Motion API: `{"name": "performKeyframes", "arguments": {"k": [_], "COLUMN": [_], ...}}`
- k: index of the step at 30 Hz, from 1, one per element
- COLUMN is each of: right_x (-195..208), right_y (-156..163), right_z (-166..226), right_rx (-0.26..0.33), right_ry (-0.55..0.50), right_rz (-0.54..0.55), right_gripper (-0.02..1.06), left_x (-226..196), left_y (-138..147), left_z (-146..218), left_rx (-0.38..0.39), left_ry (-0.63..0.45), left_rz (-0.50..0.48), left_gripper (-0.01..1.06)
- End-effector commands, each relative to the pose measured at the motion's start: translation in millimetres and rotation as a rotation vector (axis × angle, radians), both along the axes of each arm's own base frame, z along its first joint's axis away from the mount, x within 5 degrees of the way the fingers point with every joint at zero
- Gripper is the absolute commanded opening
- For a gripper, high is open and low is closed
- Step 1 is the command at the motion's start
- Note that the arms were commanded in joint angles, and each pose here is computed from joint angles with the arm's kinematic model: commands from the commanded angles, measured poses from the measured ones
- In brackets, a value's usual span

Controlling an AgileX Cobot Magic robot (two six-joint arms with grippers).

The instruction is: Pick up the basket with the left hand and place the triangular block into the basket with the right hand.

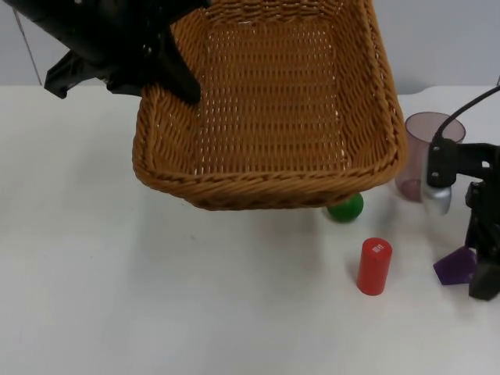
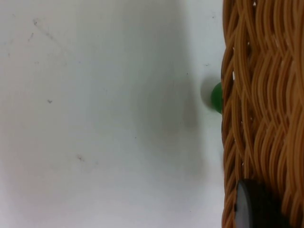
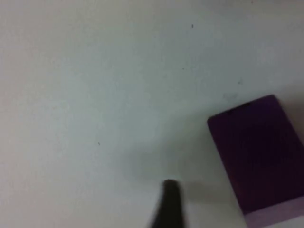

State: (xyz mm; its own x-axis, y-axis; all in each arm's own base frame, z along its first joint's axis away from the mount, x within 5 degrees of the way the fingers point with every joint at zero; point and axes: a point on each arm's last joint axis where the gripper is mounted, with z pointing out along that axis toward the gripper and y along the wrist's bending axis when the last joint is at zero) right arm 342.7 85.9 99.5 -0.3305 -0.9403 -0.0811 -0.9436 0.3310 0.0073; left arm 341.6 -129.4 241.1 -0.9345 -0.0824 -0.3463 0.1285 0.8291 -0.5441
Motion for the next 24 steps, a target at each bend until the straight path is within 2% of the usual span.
{"name": "performKeyframes", "arguments": {"k": [1,4,5,7,10,15,18,24], "right_x": [2.8,4.6,4.6,5.3,5.5,4.7,-0.2,-8.3], "right_y": [1.1,1.2,1.2,1.3,1.4,2.0,2.8,1.4], "right_z": [2.7,2.8,2.8,2.8,2.9,10.6,25.6,62.3], "right_rx": [0.002,0.006,0.006,0.007,0.009,0.023,0.041,0.066], "right_ry": [-0.022,-0.038,-0.038,-0.045,-0.046,-0.043,-0.022,-0.046], "right_rz": [-0.016,-0.062,-0.062,-0.066,-0.082,-0.168,-0.209,-0.326], "right_gripper": [0.49,0.12,0.12,0.0,0.0,0.0,0.0,0.0], "left_x": [-1.3,-1.0,-1.0,-1.1,-1.1,-1.1,-0.8,-0.8], "left_y": [-2.5,-2.3,-2.3,-2.2,-2.2,-2.2,-2.1,-2.4], "left_z": [4.9,4.9,4.9,4.8,4.8,4.8,4.8,5.0], "left_rx": [-0.015,-0.013,-0.013,-0.011,-0.011,-0.011,-0.011,-0.015], "left_ry": [-0.012,-0.015,-0.015,-0.015,-0.015,-0.015,-0.017,-0.016], "left_rz": [0.001,0.002,0.002,0.002,0.002,0.002,0.003,0.005], "left_gripper": [0.0,0.0,0.0,0.0,0.0,0.0,0.0,0.0]}}
